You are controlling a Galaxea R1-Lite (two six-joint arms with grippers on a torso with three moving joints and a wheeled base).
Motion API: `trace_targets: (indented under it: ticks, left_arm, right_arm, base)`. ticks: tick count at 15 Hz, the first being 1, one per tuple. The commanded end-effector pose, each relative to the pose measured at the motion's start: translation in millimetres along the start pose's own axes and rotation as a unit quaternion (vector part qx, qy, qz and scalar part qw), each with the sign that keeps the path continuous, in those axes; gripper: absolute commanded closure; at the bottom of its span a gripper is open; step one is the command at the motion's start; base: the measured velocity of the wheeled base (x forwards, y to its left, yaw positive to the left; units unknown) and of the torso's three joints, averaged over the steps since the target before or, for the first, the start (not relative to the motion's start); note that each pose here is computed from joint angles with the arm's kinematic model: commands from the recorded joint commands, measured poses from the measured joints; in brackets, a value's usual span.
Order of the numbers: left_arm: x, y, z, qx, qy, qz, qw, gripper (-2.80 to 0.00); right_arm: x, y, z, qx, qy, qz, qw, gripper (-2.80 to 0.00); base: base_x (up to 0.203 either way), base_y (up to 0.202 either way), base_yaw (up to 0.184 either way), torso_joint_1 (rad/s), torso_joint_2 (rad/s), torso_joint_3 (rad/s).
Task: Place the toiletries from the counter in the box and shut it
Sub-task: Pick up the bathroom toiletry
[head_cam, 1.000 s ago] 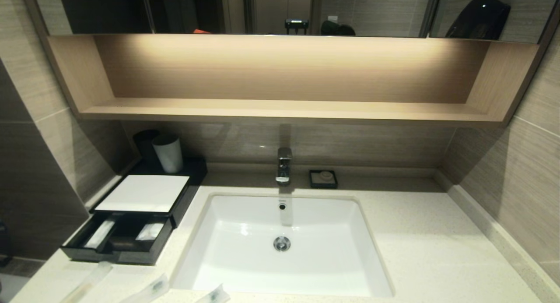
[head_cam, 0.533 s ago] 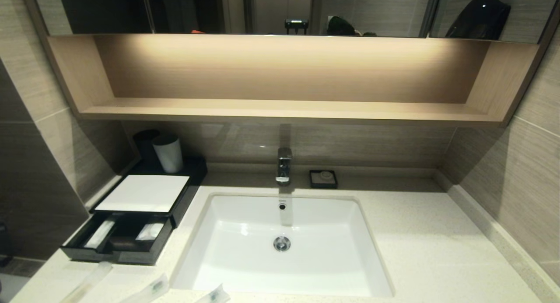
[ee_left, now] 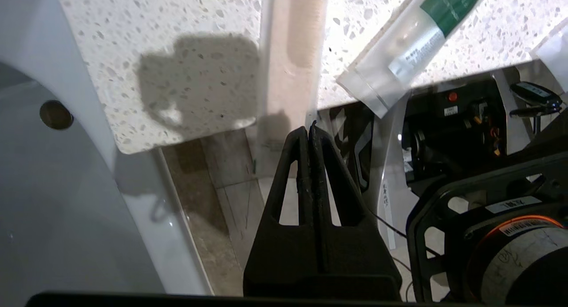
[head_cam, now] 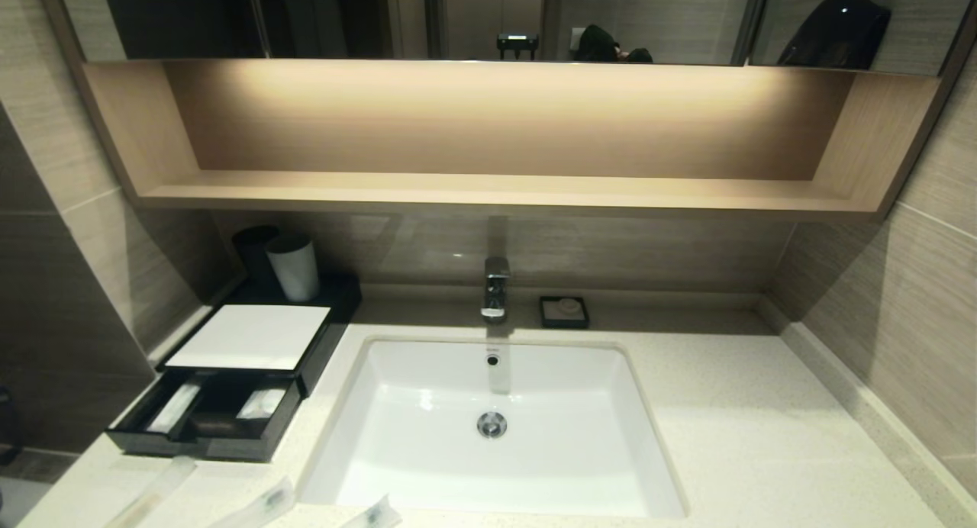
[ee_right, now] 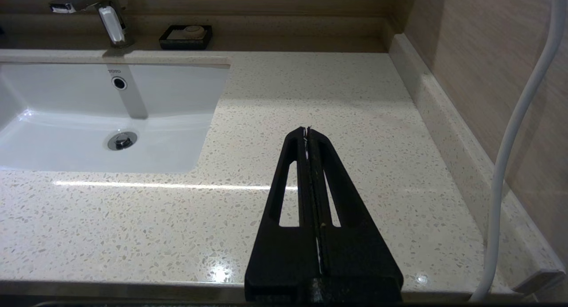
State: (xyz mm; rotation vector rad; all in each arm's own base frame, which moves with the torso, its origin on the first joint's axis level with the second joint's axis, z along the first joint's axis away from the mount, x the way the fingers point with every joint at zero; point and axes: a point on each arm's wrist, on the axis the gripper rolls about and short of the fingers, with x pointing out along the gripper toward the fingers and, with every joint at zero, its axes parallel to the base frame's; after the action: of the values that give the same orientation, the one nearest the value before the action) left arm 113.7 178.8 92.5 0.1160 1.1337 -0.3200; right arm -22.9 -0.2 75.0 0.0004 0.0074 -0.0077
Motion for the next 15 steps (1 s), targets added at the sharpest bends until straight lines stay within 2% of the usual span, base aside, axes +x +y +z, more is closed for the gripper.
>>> trace_targets:
  ticks: [1,8,9,15]
  left_arm:
    - [-2.5,-5.0,-4.4,-0.004,0.009,0.005,0.9999,0.00]
    - [-11.3,-2.6,-19.4,-0.035,0.075,0.038,0.9959,0.00]
    - [-10.6,-2.9,-20.2,-0.036,0.083,0.037,0.9952,-2.80]
    - [1.4,-11.4,-28.4,-0.048,0.122,0.004,0.9914,-2.80]
  right_arm:
    - [0.0,0.0,-0.1,0.000,0.000,0.001,1.000,0.00]
    - [0.0,0.0,-0.1,0.000,0.000,0.000,1.000,0.00]
    - [0.0,0.0,-0.1,0.000,0.000,0.000,1.000,0.00]
    - [0.0,0.0,-0.1,0.000,0.000,0.000,1.000,0.00]
  base:
    - [0.000,0.000,0.000,0.000,0.00,0.000]
    - [0.000,0.000,0.000,0.000,0.00,0.000]
    - [0.000,0.000,0.000,0.000,0.00,0.000]
    - [0.000,0.000,0.000,0.000,0.00,0.000]
